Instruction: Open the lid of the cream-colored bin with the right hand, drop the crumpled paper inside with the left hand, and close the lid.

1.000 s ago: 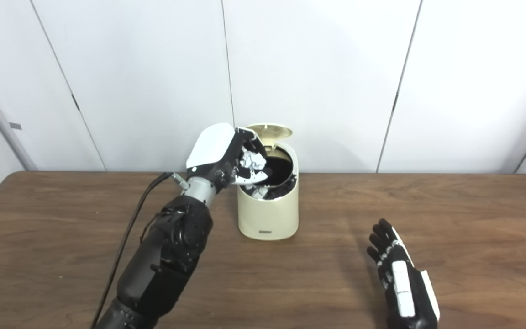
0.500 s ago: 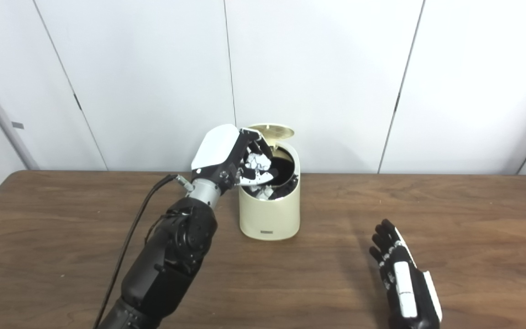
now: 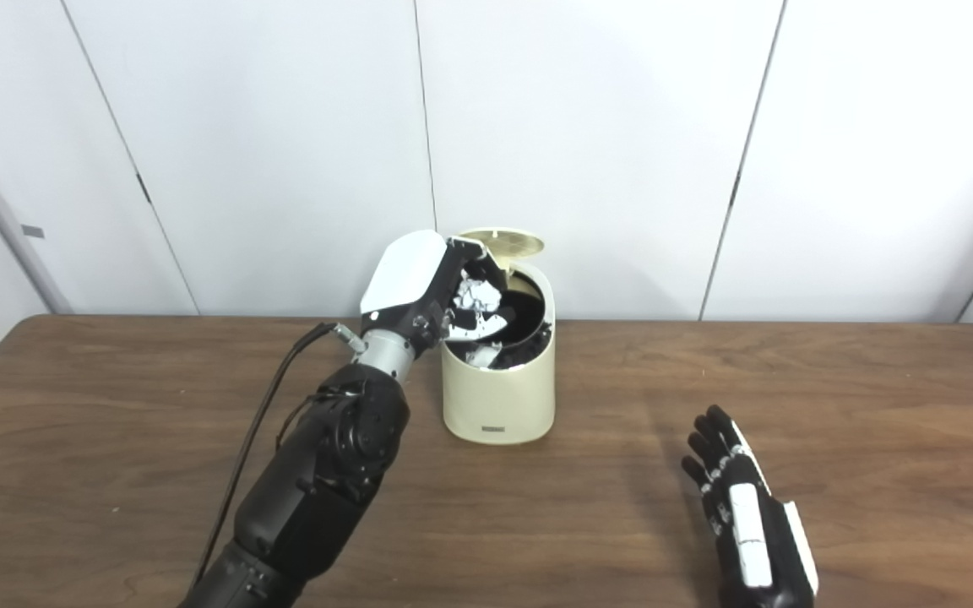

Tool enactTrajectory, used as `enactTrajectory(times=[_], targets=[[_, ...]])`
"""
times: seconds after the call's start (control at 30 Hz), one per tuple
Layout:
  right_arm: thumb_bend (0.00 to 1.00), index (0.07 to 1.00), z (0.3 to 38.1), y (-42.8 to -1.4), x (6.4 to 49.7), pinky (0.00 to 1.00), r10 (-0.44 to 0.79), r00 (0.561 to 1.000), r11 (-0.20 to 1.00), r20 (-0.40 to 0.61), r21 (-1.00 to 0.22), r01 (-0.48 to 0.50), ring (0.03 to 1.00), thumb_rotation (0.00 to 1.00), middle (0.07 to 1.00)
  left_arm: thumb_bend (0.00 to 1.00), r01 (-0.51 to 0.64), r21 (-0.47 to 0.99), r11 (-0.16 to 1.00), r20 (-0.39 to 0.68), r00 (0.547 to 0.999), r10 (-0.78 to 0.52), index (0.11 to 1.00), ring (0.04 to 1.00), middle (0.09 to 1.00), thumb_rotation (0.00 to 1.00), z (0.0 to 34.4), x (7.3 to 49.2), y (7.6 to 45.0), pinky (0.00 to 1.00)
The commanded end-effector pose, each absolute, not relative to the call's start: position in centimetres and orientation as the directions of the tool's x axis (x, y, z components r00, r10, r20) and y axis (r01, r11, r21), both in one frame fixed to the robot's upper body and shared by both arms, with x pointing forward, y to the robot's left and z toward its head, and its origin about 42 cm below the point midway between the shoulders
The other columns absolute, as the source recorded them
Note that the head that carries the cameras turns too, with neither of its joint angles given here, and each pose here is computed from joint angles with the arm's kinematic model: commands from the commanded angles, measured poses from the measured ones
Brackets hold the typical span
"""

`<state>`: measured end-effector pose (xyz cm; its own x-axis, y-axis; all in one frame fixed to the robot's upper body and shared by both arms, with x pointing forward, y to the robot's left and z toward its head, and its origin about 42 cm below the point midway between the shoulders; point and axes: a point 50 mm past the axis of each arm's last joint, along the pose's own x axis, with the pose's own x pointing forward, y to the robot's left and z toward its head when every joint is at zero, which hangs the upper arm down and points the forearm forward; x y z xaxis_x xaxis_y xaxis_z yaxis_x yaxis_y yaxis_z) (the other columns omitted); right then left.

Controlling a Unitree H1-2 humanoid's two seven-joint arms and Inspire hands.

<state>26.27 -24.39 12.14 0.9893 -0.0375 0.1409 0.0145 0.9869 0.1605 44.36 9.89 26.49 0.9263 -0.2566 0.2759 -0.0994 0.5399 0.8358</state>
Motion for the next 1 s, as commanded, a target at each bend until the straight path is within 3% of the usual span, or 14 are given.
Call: enactTrajectory(times=[0.0,0.03,0.1,0.17,0.3,0.5,0.53,0.57,0.63,0.87,0.97], targets=[[0.46,0.929,10.8,-24.1,25.4,0.91,-0.047,0.992,0.983,0.114,0.181,0.025,0.934,0.85,0.930,0.47,-0.136,0.857,0.496,0.307,0.909,-0.281,0.472,0.482,0.573,0.00,28.6,44.6,9.1,0.34],[0.47,0.928,10.8,-24.1,25.5,0.91,-0.047,0.992,0.983,0.116,0.181,0.025,0.932,0.85,0.929,0.50,-0.136,0.868,0.478,0.299,0.911,-0.283,0.479,0.537,0.536,0.00,28.6,44.5,9.1,0.40],[0.47,0.928,10.7,-24.1,25.6,0.91,-0.044,0.992,0.984,0.119,0.177,0.023,0.929,0.85,0.927,0.52,-0.123,0.879,0.460,0.278,0.917,-0.286,0.487,0.608,0.641,0.04,28.7,44.4,8.9,0.48],[0.47,0.929,10.7,-24.1,25.6,0.92,-0.041,0.992,0.984,0.120,0.176,0.019,0.929,0.85,0.926,0.52,-0.099,0.885,0.455,0.251,0.925,-0.286,0.489,0.587,0.649,0.04,28.8,44.4,8.9,0.45],[0.47,0.932,10.7,-23.9,25.6,0.93,-0.041,0.992,0.984,0.117,0.177,0.020,0.933,0.86,0.927,0.52,-0.074,0.891,0.448,0.220,0.934,-0.283,0.493,0.444,0.544,0.05,29.0,44.3,8.8,0.32],[0.46,0.915,10.6,-23.6,25.8,0.92,-0.051,0.992,0.982,0.115,0.187,0.029,0.913,0.85,0.903,0.52,-0.066,0.886,0.459,0.220,0.931,-0.292,0.494,0.501,0.593,0.05,29.1,44.2,8.9,0.37],[0.46,0.915,10.6,-23.5,25.8,0.92,-0.054,0.992,0.982,0.115,0.188,0.032,0.913,0.85,0.900,0.74,-0.063,0.885,0.461,0.220,0.930,-0.296,0.560,0.520,0.607,0.02,29.2,44.2,8.9,0.38],[0.46,0.914,10.6,-23.5,25.8,0.92,-0.056,0.992,0.981,0.115,0.190,0.033,0.912,0.85,0.899,0.85,-0.061,0.885,0.462,0.220,0.929,-0.298,0.597,0.533,0.622,0.01,29.2,44.2,8.9,0.39],[0.45,0.915,10.5,-23.5,25.8,0.92,-0.058,0.992,0.981,0.115,0.190,0.035,0.912,0.86,0.897,0.95,-0.058,0.884,0.465,0.219,0.928,-0.302,0.634,0.540,0.629,0.00,29.3,44.2,8.9,0.41],[0.46,0.917,10.6,-23.5,25.8,0.91,-0.058,0.991,0.981,0.117,0.188,0.035,0.905,0.85,0.889,0.96,-0.056,0.878,0.476,0.224,0.926,-0.304,0.645,0.583,0.655,0.00,29.7,44.1,8.9,0.47],[0.46,0.916,10.6,-23.4,25.7,0.91,-0.057,0.991,0.982,0.119,0.186,0.034,0.905,0.87,0.888,0.95,-0.056,0.874,0.483,0.226,0.926,-0.302,0.660,0.543,0.640,0.00,29.7,44.0,9.0,0.42]])
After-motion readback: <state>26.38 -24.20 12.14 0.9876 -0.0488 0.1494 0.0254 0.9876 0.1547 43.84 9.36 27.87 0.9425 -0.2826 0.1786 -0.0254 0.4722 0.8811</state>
